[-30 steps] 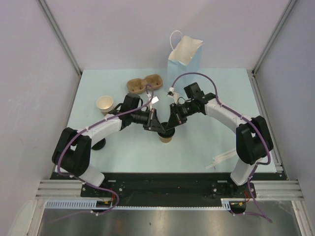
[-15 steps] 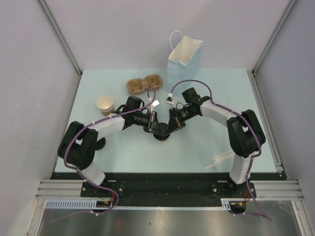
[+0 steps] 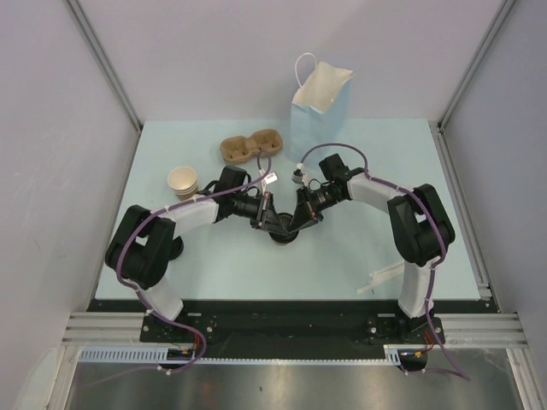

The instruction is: Pack the takeout coffee

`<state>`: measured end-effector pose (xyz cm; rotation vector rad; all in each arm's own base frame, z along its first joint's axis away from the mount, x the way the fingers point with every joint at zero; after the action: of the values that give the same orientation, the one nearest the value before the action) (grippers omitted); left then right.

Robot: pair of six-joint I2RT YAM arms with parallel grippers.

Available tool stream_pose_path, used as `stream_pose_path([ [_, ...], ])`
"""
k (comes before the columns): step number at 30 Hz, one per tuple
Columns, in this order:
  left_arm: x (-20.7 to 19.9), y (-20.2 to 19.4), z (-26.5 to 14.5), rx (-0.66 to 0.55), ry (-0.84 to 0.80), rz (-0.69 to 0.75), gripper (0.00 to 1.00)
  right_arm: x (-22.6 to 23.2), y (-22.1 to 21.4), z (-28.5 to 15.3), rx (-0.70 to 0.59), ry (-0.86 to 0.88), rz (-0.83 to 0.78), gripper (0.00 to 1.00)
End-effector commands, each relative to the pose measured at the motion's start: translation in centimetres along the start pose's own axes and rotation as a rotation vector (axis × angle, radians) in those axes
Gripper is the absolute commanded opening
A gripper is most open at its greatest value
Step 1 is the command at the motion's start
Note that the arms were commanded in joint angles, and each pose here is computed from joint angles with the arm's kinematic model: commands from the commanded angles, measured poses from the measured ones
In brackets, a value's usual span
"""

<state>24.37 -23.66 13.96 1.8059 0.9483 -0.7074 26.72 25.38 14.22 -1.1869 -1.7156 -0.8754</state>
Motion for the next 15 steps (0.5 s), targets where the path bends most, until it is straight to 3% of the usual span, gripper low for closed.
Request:
stream_pose_path([
  [1, 2.3, 0.7, 0.0, -0.015, 0.061, 0.024, 0.00, -3.3, 1.2, 0.5, -0.054, -0.090, 0.023, 0.01],
  [15, 6.7, -0.9, 0.2, 0.012, 0.102, -0.072, 0.00, -5.4, 2.0, 1.0, -0.067, -0.082, 0.074, 0.02],
])
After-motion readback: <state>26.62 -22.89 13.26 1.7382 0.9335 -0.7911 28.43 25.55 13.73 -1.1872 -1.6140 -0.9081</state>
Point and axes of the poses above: each gripper's point midway between its finger pads, its own z axis out along the fingers, its own x axis along the line the jaws close on, y = z × x, the point moved 6 cm from there along -z, back along the fingers, and after that the axes turned 7 degrees about z, right-handed, at the moved point
